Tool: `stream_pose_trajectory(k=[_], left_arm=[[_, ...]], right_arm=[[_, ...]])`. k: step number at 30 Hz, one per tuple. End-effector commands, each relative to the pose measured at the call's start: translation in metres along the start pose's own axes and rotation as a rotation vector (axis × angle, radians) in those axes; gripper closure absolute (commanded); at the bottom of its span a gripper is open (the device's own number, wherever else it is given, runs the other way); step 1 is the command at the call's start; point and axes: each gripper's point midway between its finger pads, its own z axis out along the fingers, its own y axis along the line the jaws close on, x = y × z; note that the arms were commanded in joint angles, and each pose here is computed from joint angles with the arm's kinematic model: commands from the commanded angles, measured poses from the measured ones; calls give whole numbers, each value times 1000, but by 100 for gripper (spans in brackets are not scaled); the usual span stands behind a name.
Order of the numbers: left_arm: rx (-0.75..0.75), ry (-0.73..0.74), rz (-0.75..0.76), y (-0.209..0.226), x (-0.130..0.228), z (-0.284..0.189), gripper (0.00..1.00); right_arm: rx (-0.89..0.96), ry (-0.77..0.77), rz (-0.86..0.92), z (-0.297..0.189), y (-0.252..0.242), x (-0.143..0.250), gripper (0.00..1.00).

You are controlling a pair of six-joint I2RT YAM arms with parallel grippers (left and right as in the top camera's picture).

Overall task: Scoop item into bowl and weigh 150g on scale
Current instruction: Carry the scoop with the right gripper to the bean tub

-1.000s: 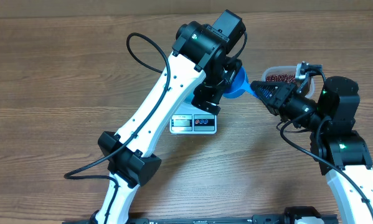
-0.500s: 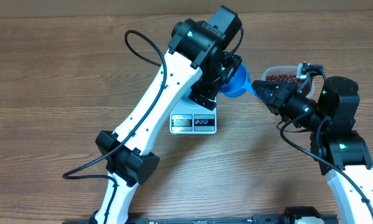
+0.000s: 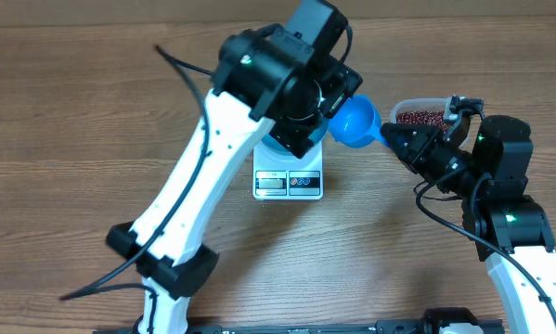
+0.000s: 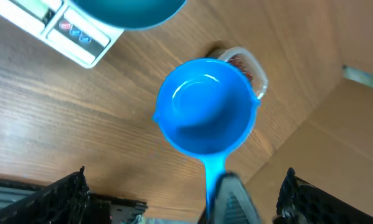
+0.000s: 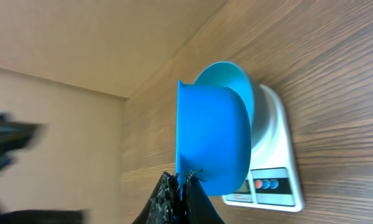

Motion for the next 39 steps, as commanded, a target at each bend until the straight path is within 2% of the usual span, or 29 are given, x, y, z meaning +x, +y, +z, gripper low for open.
stream_pose_trajectory(k=[1,6,10,13,20,24,30,39], left_arm=[[85,-94,142,-3,-13,-44,0],[83,-236,378,1,-33,-70,1],[13,-308,586,7,-47,-74,0],[-50,-337,677,15,-55,-75,1],[-226,-462,742,38,-87,-87,0],[-251,-463,805,40,-93,-89,0],[-270,-475,801,44,-106,-94,0],[-305,-474,885,47,-113,-96,0]], right_arm=[[50,-57,-97,-4,-4,-12,96],[129,-87,-179,-9,-14,-19,96],[207,-122,-247,-19,-15,-30,96],[287,-151,-295,-33,-15,-40,96],[512,-212,-382,-70,-19,-65,96],[633,-205,-400,-81,-26,-76,96],[775,-140,-405,-74,-43,-92,96],[955,-36,-470,-46,-82,-116,96]])
